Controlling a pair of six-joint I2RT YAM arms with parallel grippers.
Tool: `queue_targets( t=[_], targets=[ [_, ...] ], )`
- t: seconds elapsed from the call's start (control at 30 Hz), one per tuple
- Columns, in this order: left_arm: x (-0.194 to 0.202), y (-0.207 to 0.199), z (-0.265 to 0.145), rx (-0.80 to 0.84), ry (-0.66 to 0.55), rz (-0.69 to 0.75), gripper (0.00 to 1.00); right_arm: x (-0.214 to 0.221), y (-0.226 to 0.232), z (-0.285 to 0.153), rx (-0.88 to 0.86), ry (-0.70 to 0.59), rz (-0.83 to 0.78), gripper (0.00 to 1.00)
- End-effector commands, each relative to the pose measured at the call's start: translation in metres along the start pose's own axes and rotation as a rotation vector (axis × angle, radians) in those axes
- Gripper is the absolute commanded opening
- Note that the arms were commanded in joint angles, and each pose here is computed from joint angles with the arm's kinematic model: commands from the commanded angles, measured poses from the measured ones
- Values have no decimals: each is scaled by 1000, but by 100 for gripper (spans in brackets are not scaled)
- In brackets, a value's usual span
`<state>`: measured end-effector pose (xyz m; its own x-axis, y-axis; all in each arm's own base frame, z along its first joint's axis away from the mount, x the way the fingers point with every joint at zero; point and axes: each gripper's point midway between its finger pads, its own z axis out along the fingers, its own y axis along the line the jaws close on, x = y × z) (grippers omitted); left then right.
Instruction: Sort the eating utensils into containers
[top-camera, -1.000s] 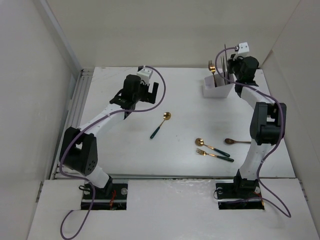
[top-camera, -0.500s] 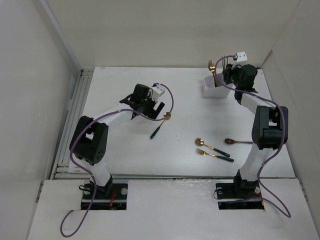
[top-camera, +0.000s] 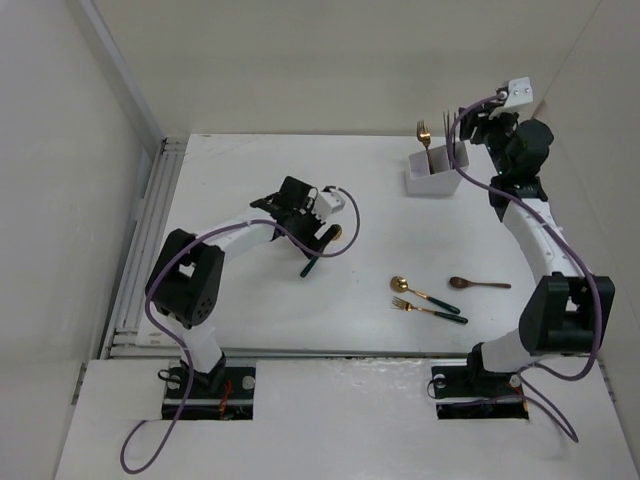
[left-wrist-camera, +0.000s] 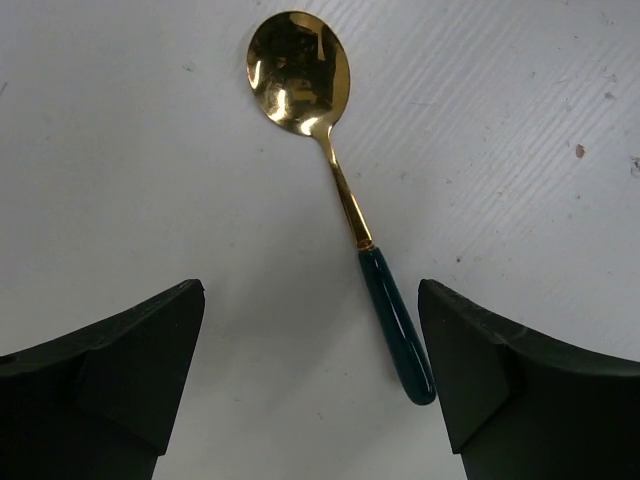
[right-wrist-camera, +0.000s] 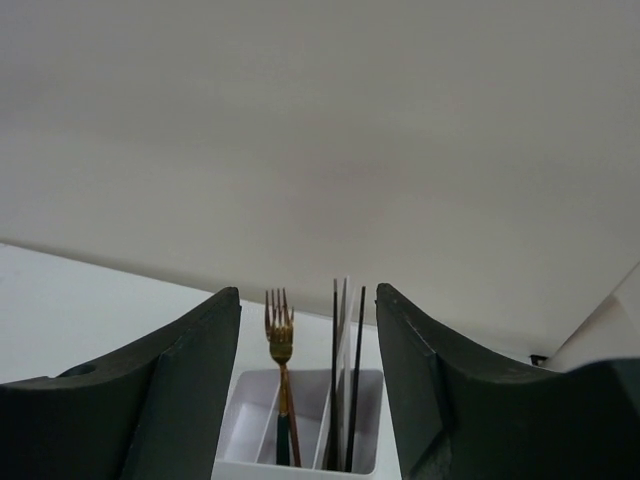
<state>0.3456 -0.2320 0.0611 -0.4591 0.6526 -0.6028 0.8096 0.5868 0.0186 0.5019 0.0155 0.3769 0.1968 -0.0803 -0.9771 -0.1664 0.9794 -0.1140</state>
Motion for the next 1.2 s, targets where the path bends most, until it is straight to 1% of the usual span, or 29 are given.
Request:
queue_targets(
  t=[0.0,0.03,0.07,0.1,0.13,0.2,0.23,0.27,0.3,0.37,0.5,0.53,0.57,0.63,0.67,0.73,0.77,0.87,0.9,0.93,0.97,1.0,1.03,1.13,1.17],
  targets=[
    [-5,-11,4,34,26,20,85,2,15,-14,-16,29,23,62],
    [-5,-8,7,-3,43,15,84,-1,19,-17,-24,25,24,62],
    [-6,-7,9,-3,46,5,83,2,20,-21,-25,31,25,63],
    [-5,-11,15,6,57,-7,80,-10,20,-25,-23,7,20,63],
    [-10,-8,14,-9,48,-17,79,-6,21,-28,-24,19,22,63],
    [-7,-10,17,-7,56,-41,78,-9,26,-33,-33,18,24,63],
    [-3,-12,18,-15,70,-44,77,-18,26,-36,-32,0,20,63],
    [2,-18,20,-7,83,-49,77,-14,27,-37,-32,9,22,63],
    [2,-16,19,-16,85,-49,75,-18,27,-40,-32,5,21,63],
    [11,-26,22,-12,111,-42,72,-19,27,-43,-32,3,3,64],
    [22,-31,18,-21,155,-73,71,-29,26,-47,-30,-18,-13,64],
    [30,-34,18,-15,178,-77,71,-29,28,-47,-41,-19,-13,66],
    [30,-34,18,-15,178,-77,70,-29,27,-47,-41,-19,-25,66],
    [34,-34,20,-14,181,-77,63,-22,28,-48,-42,-2,-32,66],
    [35,-38,27,-6,196,-79,57,-22,28,-48,-42,-2,-32,66],
    [35,-35,28,-20,222,-91,53,-27,27,-50,-41,-12,-45,66],
    [38,-35,31,-18,231,-92,52,-23,28,-50,-42,-4,-43,67],
    [43,-39,30,-3,247,-96,39,-27,26,-52,-32,-12,-54,67],
    [43,-39,30,-3,247,-96,33,-32,26,-54,-31,-22,-56,68],
    [43,-39,30,-4,247,-107,13,-32,24,-54,-19,-21,-56,68],
    [43,-41,30,4,245,-108,4,-32,21,-54,-5,-19,-56,68],
    [43,-42,31,13,242,-109,0,-36,21,-56,-4,-28,-58,68],
    [44,-38,30,7,242,-120,0,-35,17,-57,5,-27,-59,68],
    [24,-33,26,19,202,-116,0,-31,16,-57,13,-17,-67,68],
    [7,-31,24,26,162,-102,0,-31,16,-57,13,-17,-67,68]
  ],
)
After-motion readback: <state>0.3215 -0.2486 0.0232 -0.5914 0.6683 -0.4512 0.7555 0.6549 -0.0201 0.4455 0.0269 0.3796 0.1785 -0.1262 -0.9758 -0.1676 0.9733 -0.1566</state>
